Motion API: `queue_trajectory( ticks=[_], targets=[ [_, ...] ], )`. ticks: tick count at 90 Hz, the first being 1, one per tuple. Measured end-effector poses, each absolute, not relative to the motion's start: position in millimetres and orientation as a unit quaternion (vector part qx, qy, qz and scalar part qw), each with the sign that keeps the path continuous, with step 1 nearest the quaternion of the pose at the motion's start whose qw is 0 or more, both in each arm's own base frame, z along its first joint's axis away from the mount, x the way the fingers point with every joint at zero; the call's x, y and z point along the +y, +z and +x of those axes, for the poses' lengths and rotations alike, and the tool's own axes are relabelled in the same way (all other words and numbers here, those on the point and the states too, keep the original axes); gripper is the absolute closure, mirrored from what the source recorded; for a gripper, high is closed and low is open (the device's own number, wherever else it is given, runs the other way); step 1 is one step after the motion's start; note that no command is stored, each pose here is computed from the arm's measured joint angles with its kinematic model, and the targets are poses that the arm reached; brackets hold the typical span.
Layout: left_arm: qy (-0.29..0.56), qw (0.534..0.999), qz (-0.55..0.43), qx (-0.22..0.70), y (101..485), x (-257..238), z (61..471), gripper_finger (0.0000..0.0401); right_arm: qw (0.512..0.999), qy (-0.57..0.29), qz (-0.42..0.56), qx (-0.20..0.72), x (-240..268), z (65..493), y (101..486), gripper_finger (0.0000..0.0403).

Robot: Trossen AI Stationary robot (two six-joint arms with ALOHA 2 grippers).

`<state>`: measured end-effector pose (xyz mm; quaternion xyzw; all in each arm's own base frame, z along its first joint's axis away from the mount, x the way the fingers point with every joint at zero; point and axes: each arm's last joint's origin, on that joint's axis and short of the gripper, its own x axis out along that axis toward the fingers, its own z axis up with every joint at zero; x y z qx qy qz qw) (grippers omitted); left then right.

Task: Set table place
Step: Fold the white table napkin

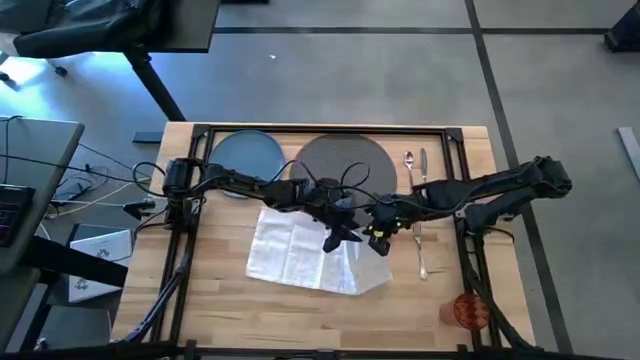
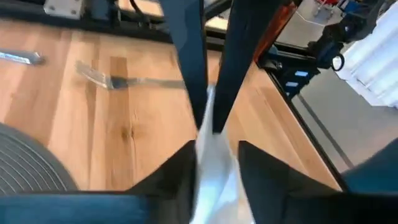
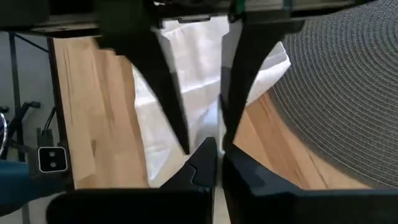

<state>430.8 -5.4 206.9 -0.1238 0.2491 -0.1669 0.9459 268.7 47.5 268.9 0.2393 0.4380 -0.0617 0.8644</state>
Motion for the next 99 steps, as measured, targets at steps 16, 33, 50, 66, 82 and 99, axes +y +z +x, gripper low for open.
queue_trajectory(
  ticks=[16,33,50,66,82,99],
  targets=[
    [-0.159,0.943,-0.124,0.264,205.4,-4.9,428.9,0.0395,0.860,-0.066,0.249,0.441,47.2,267.8,269.6,0.0391],
    [-0.167,0.940,-0.092,0.284,204.3,-8.4,424.7,0.0400,0.836,-0.071,0.262,0.477,46.5,256.4,279.6,0.0298],
    [-0.199,0.935,-0.066,0.284,206.1,-16.8,422.2,0.0401,0.823,-0.067,0.228,0.516,68.1,241.2,246.3,0.0181],
    [-0.220,0.931,-0.062,0.286,207.2,-24.9,420.6,0.0401,0.831,-0.047,0.227,0.505,77.4,232.5,205.7,0.0144],
    [-0.222,0.929,-0.072,0.286,213.8,-30.0,417.6,0.0401,0.838,-0.044,0.281,0.465,72.7,220.2,159.1,0.0157],
    [-0.212,0.926,-0.104,0.295,213.7,-29.5,417.3,0.0401,0.852,-0.051,0.296,0.429,72.2,211.0,123.6,0.0177]
  ],
)
